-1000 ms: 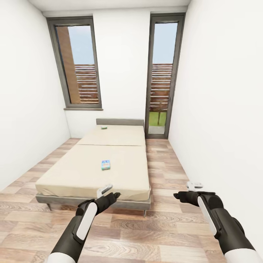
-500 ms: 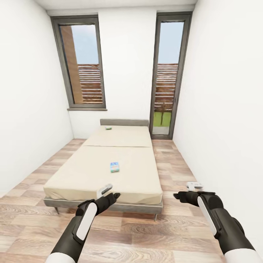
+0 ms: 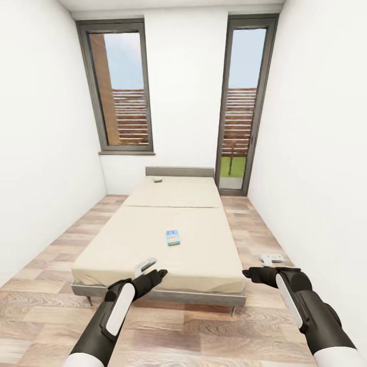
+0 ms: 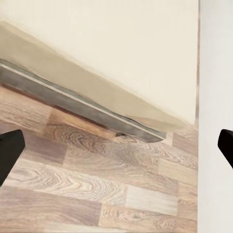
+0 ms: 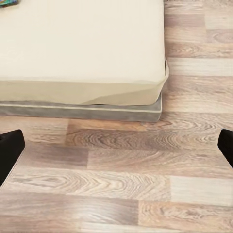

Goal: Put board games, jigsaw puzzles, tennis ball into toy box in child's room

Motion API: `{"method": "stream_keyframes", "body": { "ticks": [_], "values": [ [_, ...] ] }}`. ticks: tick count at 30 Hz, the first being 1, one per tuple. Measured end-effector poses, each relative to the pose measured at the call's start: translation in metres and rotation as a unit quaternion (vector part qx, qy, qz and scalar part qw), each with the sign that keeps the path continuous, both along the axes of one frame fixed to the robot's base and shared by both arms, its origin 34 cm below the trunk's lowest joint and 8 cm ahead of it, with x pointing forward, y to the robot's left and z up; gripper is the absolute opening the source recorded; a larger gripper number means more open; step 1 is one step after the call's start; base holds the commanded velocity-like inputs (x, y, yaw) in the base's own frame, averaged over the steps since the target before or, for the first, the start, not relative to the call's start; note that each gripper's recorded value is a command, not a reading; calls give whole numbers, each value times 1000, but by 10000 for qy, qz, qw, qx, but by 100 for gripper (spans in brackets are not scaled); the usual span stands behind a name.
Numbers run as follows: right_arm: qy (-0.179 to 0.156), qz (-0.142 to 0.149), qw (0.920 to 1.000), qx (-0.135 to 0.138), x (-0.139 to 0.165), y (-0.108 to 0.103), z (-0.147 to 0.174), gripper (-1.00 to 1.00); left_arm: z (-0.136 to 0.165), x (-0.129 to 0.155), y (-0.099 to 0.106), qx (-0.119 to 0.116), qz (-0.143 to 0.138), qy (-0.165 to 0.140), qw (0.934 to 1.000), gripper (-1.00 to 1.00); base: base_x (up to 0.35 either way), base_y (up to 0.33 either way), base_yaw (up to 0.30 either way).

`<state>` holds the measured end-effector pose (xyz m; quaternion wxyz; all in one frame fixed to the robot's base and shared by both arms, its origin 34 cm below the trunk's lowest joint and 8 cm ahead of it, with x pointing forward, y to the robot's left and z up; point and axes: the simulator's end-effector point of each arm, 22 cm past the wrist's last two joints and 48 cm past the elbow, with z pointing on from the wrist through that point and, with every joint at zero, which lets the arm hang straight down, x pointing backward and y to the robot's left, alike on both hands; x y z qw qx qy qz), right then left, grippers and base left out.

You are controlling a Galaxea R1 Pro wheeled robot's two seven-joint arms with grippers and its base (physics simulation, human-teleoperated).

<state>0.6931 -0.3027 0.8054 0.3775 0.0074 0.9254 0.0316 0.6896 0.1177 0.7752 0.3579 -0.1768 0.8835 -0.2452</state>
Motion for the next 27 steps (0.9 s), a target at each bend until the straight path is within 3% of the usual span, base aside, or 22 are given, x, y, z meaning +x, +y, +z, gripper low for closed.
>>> {"method": "stream_keyframes", "body": {
  "ticks": [13, 27],
  "values": [
    [18, 0, 10000, -8, -2, -1, -2, 100, -4, -2, 1, 17, -2, 43, 10000, 100, 284, 162, 0],
    [32, 11, 10000, -6, -3, 0, -4, 100, -9, -4, 1, 28, -4, 96, 9999, 100, 325, 36, 0]
  ]
}}
